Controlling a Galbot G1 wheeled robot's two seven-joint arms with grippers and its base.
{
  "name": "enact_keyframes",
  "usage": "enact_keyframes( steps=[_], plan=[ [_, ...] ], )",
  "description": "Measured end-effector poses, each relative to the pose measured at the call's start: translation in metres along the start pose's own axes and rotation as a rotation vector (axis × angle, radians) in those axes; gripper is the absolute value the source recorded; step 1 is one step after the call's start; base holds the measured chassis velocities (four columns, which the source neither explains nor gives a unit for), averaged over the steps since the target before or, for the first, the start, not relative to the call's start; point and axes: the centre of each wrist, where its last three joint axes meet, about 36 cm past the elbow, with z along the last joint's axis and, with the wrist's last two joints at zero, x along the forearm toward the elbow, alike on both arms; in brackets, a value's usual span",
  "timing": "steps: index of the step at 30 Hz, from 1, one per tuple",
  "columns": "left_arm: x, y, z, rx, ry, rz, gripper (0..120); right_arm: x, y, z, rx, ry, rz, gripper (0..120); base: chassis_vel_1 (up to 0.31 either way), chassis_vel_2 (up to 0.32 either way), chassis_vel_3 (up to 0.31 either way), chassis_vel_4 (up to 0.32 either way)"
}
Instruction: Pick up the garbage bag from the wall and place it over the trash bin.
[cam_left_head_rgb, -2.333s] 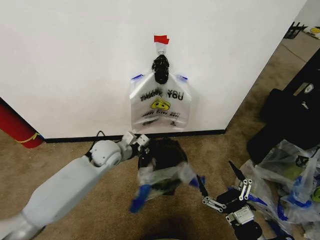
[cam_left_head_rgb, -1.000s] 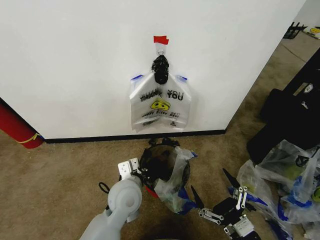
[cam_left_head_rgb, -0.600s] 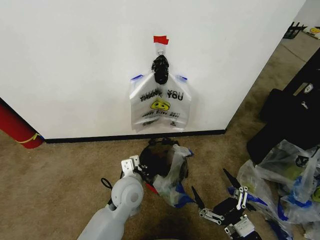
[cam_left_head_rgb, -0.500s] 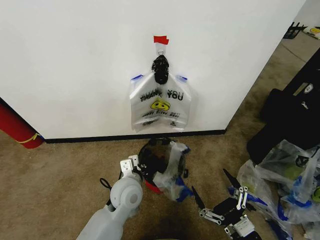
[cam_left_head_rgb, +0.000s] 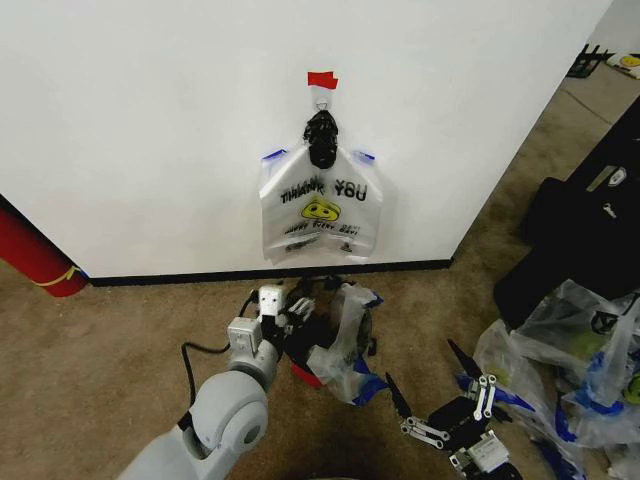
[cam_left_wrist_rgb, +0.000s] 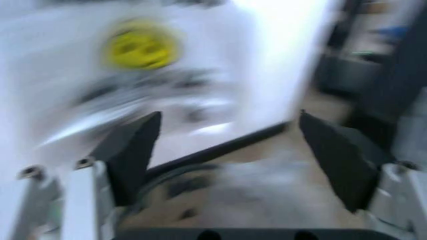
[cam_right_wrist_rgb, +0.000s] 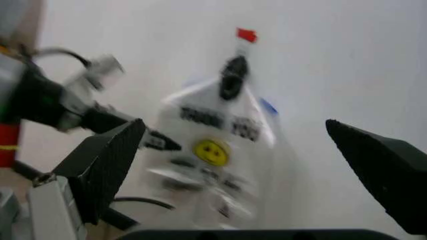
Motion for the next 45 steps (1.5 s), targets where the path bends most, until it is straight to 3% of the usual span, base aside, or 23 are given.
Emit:
enact_keyframes(
  steps=[1,5,6,7,13,19,27,35,40,45],
  plan=[
    [0.000,0.000,0.000,0.000,0.000,0.000,88,0.000,0.000,0.000,0.000,0.000,0.000,100,0.000,0.000,0.000,0.000],
    [-0.012,-0.014,-0.011,0.021,0.001,0.201,99,0.003,0.003,0.005,0.102,0.069,0.102,100,0.000,0.000,0.000,0.000],
    [-0.012,-0.014,-0.011,0.021,0.001,0.201,99,0.003,0.003,0.005,0.102,0.069,0.102,100,0.000,0.000,0.000,0.000],
    [-0.020,-0.031,-0.014,0.032,0.057,0.205,100,0.005,0.005,0.008,0.126,0.085,0.124,100,0.000,0.000,0.000,0.000],
    [-0.039,-0.048,-0.010,-0.007,0.163,0.172,99,0.005,0.006,0.013,0.131,0.090,0.131,100,0.000,0.000,0.000,0.000],
    [-0.067,-0.046,0.002,-0.092,0.250,0.072,82,-0.001,0.005,0.017,0.133,0.077,0.113,100,0.000,0.000,0.000,0.000],
    [-0.066,-0.035,0.007,-0.150,0.262,0.014,63,-0.005,0.007,0.020,0.130,0.070,0.086,100,0.000,0.000,0.000,0.000],
    [-0.065,-0.031,0.010,-0.196,0.282,-0.011,63,-0.005,0.008,0.020,0.128,0.071,0.071,100,0.000,0.000,0.000,0.000],
    [-0.062,-0.032,0.012,-0.194,0.317,-0.008,40,-0.003,0.008,0.019,0.127,0.077,0.071,100,0.000,0.000,0.000,0.000],
    [-0.059,-0.031,0.012,-0.172,0.325,-0.009,25,-0.003,0.008,0.018,0.126,0.076,0.073,100,0.000,0.000,0.000,0.000]
  ],
)
